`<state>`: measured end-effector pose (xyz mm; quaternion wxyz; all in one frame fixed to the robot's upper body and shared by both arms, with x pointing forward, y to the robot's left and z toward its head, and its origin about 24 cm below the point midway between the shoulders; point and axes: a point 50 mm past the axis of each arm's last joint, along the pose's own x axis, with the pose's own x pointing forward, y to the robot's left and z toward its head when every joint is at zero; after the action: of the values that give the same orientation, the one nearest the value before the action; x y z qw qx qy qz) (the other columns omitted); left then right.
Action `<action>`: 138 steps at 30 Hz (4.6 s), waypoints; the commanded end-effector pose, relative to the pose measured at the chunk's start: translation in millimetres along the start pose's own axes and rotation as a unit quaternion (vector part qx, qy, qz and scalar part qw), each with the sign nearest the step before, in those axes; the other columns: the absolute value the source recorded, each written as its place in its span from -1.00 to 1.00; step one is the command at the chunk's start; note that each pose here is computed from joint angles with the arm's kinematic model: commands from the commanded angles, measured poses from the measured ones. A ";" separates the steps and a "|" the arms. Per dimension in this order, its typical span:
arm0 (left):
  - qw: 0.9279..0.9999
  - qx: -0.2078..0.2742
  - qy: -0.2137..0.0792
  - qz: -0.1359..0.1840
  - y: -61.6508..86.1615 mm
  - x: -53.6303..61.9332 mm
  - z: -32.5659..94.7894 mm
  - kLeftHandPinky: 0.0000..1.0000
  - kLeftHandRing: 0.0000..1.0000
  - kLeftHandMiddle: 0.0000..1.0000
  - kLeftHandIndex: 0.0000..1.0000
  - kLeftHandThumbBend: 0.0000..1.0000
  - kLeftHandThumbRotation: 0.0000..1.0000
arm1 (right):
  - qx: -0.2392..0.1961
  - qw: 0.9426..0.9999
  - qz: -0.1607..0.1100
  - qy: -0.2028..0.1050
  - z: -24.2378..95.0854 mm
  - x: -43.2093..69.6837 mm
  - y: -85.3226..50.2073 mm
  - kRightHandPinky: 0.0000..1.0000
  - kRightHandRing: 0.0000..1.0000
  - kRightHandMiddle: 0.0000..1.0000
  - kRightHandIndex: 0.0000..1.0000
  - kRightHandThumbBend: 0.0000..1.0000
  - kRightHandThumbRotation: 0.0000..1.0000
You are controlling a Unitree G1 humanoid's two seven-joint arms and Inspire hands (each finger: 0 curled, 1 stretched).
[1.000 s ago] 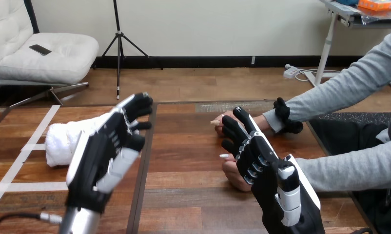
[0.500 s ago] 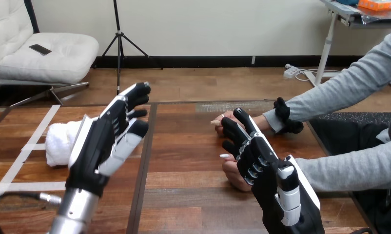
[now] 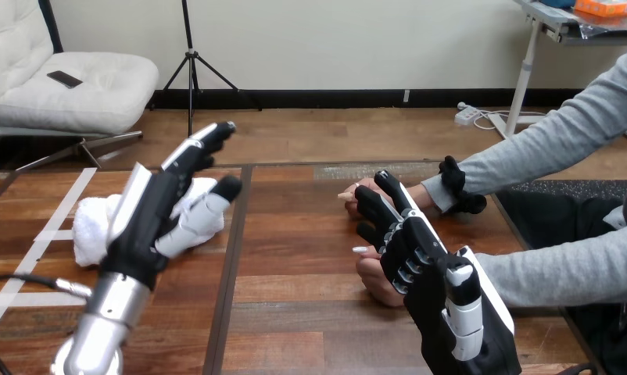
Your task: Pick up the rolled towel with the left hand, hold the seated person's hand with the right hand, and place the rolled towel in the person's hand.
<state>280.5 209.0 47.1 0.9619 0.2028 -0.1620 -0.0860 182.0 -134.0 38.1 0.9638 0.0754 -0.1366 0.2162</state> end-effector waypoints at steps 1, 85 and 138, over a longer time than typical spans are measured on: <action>0.999 0.022 -0.029 0.014 17.4 29.7 13.6 0.77 0.82 0.80 0.74 0.79 0.75 | -0.013 0.999 0.004 -0.050 11.9 16.8 -3.8 1.00 0.99 0.92 0.98 0.84 1.00; 0.919 0.349 0.171 -0.064 45.6 111.8 2.7 0.51 0.74 0.78 0.79 0.30 0.47 | -0.020 0.998 -0.008 -0.057 11.6 18.6 -9.0 1.00 0.94 0.89 0.92 0.85 1.00; 0.825 0.480 0.287 -0.085 51.5 105.3 -14.8 0.89 0.91 0.92 0.92 0.49 0.64 | -0.020 0.998 -0.019 -0.062 16.1 13.9 -9.5 1.00 0.90 0.84 0.87 0.88 1.00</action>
<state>374.4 242.0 56.7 0.7570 0.6332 0.1577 -0.0339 187.6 -140.3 38.8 0.9663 0.0703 -0.1497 0.1971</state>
